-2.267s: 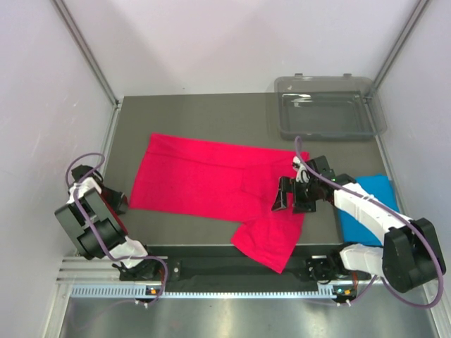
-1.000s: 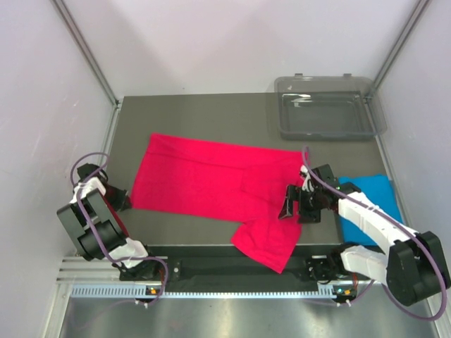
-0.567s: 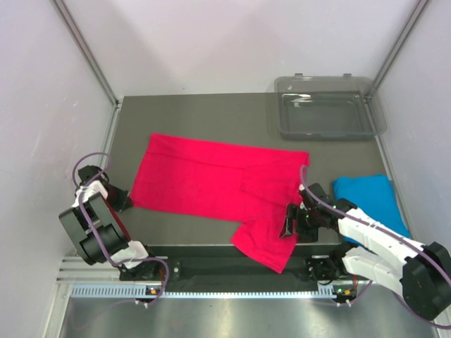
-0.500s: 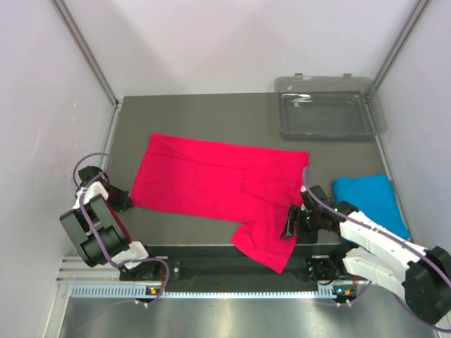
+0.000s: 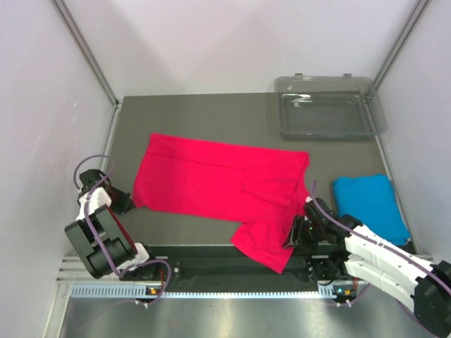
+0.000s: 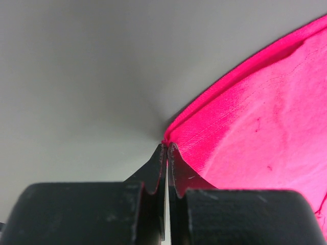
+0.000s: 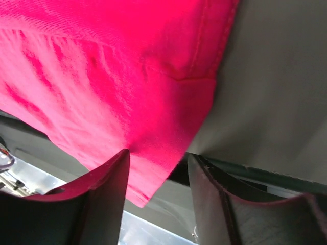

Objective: Fold and stack the t-shirts
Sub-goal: Fold the tshirt

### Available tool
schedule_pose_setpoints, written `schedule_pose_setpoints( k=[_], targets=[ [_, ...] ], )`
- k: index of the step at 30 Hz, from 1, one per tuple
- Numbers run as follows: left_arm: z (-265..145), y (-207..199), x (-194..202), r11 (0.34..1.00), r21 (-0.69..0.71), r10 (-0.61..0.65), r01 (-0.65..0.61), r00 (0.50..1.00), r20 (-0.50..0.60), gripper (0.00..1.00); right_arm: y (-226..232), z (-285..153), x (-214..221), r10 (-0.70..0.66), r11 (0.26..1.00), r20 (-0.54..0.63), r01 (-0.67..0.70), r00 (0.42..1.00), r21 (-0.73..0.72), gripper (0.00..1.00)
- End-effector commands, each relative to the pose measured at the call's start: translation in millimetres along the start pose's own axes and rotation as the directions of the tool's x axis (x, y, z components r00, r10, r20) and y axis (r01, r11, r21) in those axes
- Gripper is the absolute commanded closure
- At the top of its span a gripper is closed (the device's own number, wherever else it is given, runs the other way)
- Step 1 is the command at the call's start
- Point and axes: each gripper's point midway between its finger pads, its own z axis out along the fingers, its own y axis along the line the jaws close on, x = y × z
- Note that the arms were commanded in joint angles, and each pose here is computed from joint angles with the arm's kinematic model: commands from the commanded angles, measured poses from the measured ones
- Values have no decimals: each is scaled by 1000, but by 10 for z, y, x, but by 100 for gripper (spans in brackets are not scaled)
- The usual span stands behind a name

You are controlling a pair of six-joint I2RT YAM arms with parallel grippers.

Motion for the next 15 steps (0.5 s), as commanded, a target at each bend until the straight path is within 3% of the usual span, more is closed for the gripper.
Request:
schedule_pose_setpoints(
  k=[1, 12, 15],
  targets=[
    [-73, -84, -142, 1000, 18, 18, -19, 998, 53, 100, 134, 26, -51, 7, 999, 24, -6, 1000, -44, 51],
    [-74, 41, -112, 998, -51, -31, 34, 998, 62, 100, 202, 53, 115, 25, 996, -4, -25, 1000, -85, 76],
    [-96, 38, -123, 998, -48, -25, 28, 997, 72, 100, 171, 30, 97, 26, 998, 12, -25, 1000, -66, 90]
  ],
)
